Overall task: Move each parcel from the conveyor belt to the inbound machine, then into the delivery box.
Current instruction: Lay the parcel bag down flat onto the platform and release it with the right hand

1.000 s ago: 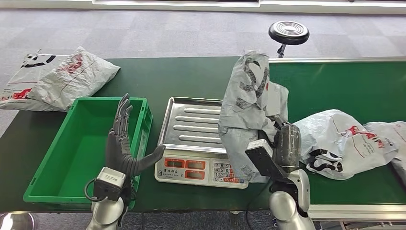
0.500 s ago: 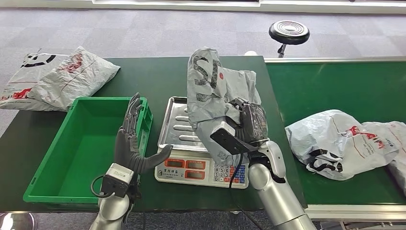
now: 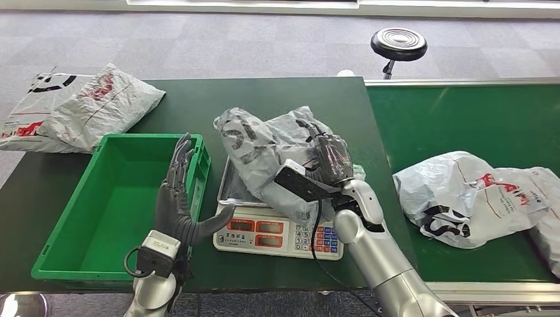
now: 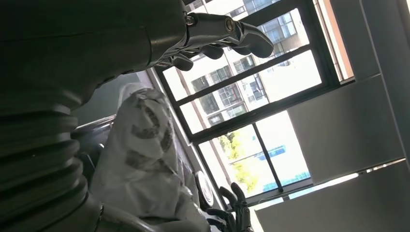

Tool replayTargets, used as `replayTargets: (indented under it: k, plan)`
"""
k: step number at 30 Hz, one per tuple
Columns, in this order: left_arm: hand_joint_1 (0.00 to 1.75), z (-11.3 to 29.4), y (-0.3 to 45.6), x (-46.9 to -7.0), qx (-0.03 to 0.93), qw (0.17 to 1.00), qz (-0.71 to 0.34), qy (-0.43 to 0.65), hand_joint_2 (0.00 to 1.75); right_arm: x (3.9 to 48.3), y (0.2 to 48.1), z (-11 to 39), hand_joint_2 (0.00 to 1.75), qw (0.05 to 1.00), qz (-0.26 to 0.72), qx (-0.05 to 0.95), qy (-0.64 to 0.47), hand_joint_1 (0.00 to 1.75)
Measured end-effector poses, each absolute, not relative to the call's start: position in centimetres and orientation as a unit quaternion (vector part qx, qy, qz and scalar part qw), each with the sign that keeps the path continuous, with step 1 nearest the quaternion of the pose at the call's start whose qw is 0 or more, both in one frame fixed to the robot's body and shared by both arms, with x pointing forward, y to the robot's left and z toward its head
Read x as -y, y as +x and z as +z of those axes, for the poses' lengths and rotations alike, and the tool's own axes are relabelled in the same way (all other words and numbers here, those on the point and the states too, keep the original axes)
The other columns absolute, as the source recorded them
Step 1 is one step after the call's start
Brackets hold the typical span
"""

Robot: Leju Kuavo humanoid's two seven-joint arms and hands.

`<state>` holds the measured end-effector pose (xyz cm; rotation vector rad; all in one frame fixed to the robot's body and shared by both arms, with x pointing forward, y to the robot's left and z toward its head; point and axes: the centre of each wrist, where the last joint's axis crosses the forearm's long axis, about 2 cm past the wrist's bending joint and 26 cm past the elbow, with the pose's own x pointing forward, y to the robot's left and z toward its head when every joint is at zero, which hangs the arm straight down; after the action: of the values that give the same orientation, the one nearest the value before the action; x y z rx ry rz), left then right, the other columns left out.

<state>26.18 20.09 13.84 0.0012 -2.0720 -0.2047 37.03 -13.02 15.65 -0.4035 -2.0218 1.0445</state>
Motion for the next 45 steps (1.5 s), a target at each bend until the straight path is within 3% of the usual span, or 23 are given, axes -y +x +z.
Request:
replayTargets:
  k: [2, 6, 8, 12, 14, 18, 19, 23, 28, 36, 45]
  plan:
    - [0.0, 13.8, 26.1, -20.1, 0.859, 0.506, -0.085, 0.001, 1.75, 13.0, 37.0, 15.5, 1.75, 0.406, 0.416, 0.798, -0.157, 0.0]
    - [0.0, 13.8, 25.9, -20.3, 0.859, 0.504, -0.085, 0.005, 0.0, 13.0, 36.9, 15.2, 1.75, 0.416, 0.417, 0.794, -0.146, 0.0]
    - [0.0, 13.9, 25.7, -20.3, 0.861, 0.502, -0.085, 0.009, 0.0, 13.1, 36.7, 15.1, 1.75, 0.423, 0.413, 0.795, -0.136, 0.0]
    - [0.0, 14.2, 25.5, -20.4, 0.864, 0.497, -0.082, 0.012, 0.0, 13.5, 36.2, 15.0, 0.0, 0.424, 0.405, 0.799, -0.13, 0.0]
    - [0.0, 14.3, 25.4, -20.5, 0.865, 0.495, -0.081, 0.014, 0.0, 13.6, 35.9, 15.0, 0.0, 0.424, 0.401, 0.802, -0.129, 0.0]
    - [0.0, 14.4, 25.1, -20.6, 0.867, 0.49, -0.085, 0.028, 0.0, 14.3, 34.5, 15.1, 1.75, 0.411, 0.367, 0.827, -0.11, 0.0]
    - [0.0, 14.5, 25.0, -20.7, 0.868, 0.486, -0.091, 0.041, 0.0, 14.6, 33.8, 15.2, 1.75, 0.401, 0.348, 0.841, -0.102, 0.0]
    - [0.0, 15.6, 25.6, -20.9, 0.851, 0.464, -0.205, 0.136, 1.75, 16.6, 30.1, 16.3, 1.75, 0.359, 0.241, 0.899, -0.071, 0.0]
    - [0.0, 18.3, 31.1, -19.9, 0.8, 0.419, -0.378, 0.204, 1.75, 19.8, 25.6, 16.4, 1.75, 0.329, 0.142, 0.933, -0.04, 0.0]
    - [0.0, 20.7, 40.5, -18.1, 0.71, 0.411, -0.554, 0.143, 1.75, 22.2, 23.9, 16.6, 1.75, 0.322, 0.11, 0.938, -0.065, 0.0]
    - [0.0, 18.9, 42.4, -15.0, 0.615, 0.408, -0.667, 0.108, 1.75, 23.1, 22.8, 16.3, 1.75, 0.33, 0.09, 0.936, -0.085, 0.0]
